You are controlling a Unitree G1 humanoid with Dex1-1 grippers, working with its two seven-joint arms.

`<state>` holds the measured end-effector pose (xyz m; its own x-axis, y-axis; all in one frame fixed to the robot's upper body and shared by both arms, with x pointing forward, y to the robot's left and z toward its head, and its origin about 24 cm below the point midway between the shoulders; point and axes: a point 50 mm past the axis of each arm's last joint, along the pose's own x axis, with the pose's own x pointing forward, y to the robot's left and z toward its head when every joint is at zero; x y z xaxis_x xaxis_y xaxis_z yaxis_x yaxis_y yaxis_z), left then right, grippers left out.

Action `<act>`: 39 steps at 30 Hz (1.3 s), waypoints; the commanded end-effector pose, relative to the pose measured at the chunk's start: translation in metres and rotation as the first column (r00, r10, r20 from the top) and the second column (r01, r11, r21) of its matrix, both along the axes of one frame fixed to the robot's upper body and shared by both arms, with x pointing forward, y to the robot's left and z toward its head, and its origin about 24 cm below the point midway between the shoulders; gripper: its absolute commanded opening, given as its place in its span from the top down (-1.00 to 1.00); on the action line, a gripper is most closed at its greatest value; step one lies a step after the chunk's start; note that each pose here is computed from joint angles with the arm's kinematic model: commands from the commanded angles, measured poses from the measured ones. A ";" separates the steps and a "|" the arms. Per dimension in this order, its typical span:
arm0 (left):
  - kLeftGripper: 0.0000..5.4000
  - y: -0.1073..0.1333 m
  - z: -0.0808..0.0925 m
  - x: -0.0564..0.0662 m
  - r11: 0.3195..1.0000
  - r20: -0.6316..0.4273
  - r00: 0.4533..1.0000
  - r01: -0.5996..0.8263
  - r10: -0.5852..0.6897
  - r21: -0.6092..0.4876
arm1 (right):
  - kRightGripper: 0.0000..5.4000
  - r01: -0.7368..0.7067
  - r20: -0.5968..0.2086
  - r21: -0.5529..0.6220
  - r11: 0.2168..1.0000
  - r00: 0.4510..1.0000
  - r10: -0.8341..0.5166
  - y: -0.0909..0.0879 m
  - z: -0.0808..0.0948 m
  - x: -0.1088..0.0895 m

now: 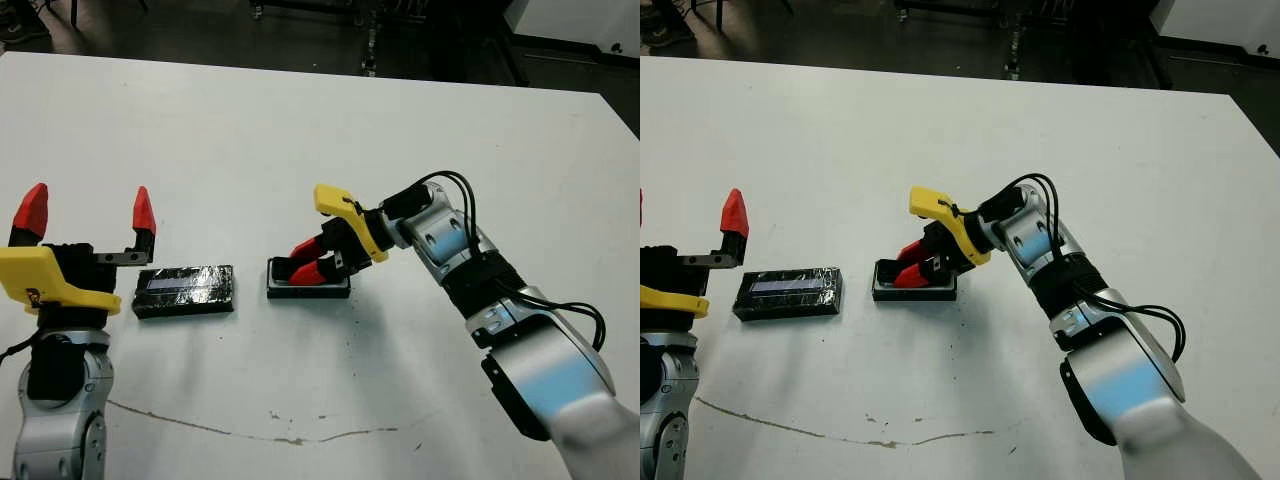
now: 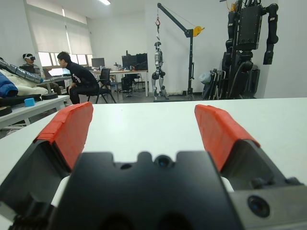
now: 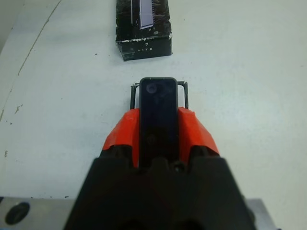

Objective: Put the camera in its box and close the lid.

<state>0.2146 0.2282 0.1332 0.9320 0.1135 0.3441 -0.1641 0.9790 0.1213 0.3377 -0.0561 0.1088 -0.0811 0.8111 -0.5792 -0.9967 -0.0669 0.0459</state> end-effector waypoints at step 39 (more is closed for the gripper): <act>-1.00 0.002 -0.003 -0.002 1.000 -0.014 1.000 -0.005 0.005 0.003 | -0.99 -0.049 0.037 -0.032 0.998 0.998 0.050 -0.013 0.005 0.008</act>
<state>0.2141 0.2289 0.1339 0.9302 0.1106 0.3500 -0.1628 0.9789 0.1234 0.3414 -0.0657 0.1063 -0.1115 0.7796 -0.6163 -0.9924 -0.1195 0.0284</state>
